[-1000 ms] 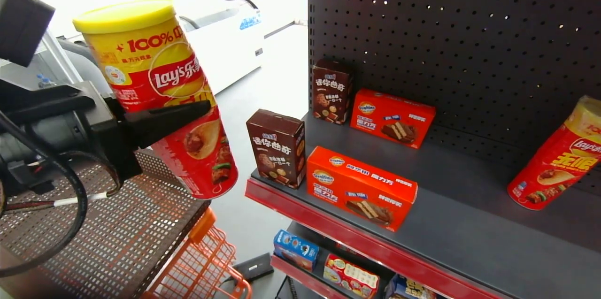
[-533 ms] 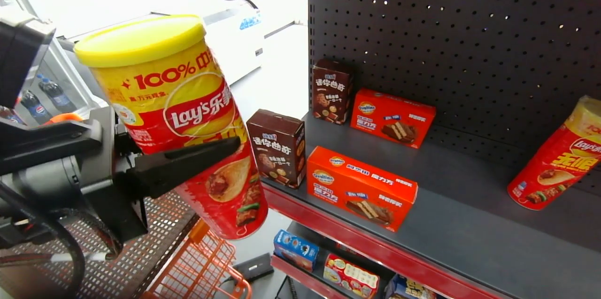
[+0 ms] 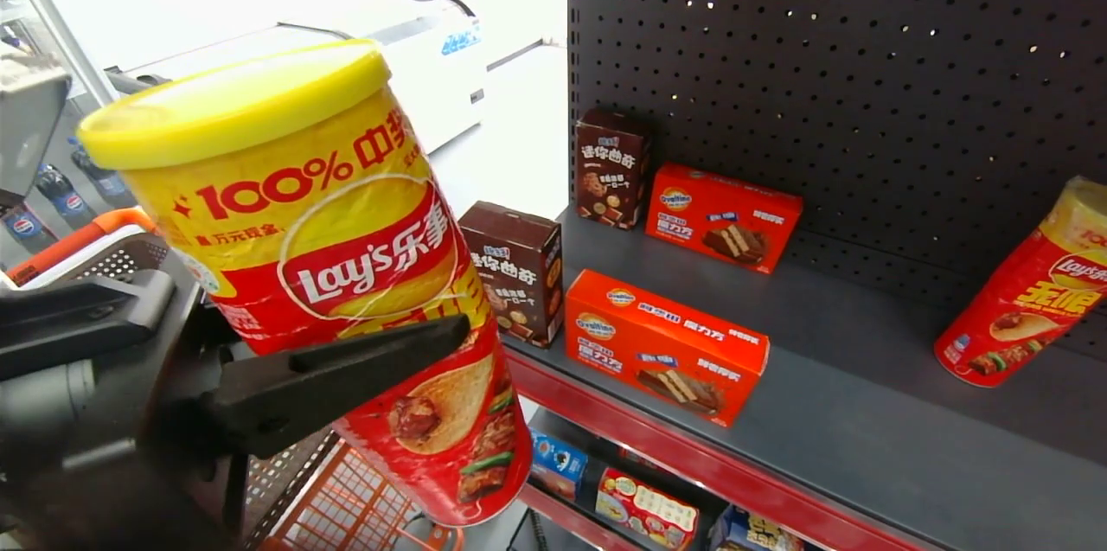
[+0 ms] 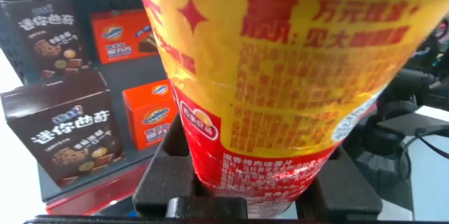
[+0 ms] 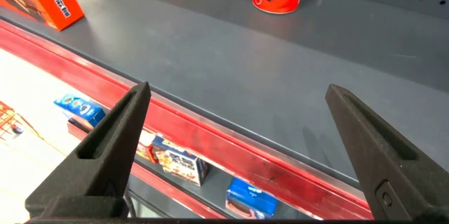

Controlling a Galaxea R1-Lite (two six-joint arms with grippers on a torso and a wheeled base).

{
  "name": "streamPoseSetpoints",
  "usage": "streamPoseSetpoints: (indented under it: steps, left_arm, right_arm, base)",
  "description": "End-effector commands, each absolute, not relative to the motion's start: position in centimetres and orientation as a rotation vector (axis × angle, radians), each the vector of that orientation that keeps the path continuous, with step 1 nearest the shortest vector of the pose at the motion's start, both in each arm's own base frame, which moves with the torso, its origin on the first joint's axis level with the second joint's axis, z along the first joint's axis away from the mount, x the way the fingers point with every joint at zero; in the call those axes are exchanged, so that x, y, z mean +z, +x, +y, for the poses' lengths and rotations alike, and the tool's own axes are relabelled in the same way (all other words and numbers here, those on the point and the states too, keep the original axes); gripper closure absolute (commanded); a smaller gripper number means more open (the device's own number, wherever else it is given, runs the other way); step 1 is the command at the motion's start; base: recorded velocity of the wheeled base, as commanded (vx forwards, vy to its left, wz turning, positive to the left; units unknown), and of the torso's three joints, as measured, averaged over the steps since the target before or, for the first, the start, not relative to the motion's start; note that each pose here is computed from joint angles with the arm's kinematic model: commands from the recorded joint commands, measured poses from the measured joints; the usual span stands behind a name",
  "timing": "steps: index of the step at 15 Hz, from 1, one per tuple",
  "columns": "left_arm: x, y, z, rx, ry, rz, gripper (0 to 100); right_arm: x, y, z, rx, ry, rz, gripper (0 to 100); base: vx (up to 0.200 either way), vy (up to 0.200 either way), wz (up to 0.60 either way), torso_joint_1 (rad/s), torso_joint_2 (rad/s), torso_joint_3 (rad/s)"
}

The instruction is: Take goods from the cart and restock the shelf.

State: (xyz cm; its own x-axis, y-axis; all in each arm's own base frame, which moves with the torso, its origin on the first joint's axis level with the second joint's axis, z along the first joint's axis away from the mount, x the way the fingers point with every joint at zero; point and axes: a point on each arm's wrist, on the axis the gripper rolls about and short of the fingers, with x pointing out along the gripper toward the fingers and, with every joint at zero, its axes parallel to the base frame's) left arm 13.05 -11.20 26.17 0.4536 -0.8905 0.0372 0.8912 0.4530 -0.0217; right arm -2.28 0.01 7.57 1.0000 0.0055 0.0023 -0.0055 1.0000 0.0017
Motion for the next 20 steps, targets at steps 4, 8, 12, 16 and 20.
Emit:
streamPoseSetpoints:
  steps: [4,8,12,16,20]
  left_arm:
    - [26.22,12.96,-11.36,-1.113,-0.042,-0.037,100]
    - [26.27,12.96,-11.36,-1.113,-0.042,-0.039,100]
    - [26.20,12.93,-11.33,-1.113,-0.042,-0.037,100]
    - [26.06,12.94,-11.30,-1.110,-0.041,-0.031,100]
    - [25.46,12.74,-11.11,-1.108,-0.039,-0.013,100]
  right_arm:
    - [7.58,-2.28,0.01,0.005,0.002,-0.003,0]
    - [7.58,-2.28,0.01,0.006,0.002,-0.003,0]
    - [7.58,-2.28,0.01,0.006,0.002,-0.003,0]
    - [7.58,-2.28,0.01,0.006,0.002,-0.003,0]
    - [7.58,-2.28,0.01,0.005,0.002,-0.003,0]
  base:
    - [0.000,0.000,-0.60,0.000,0.00,0.006]
    - [0.000,0.000,-0.60,0.006,0.00,0.002]
    - [0.000,0.000,-0.60,0.004,0.00,0.004]
    - [0.000,0.000,0.00,0.000,0.00,0.000]
    - [0.000,0.000,0.00,0.000,0.00,0.000]
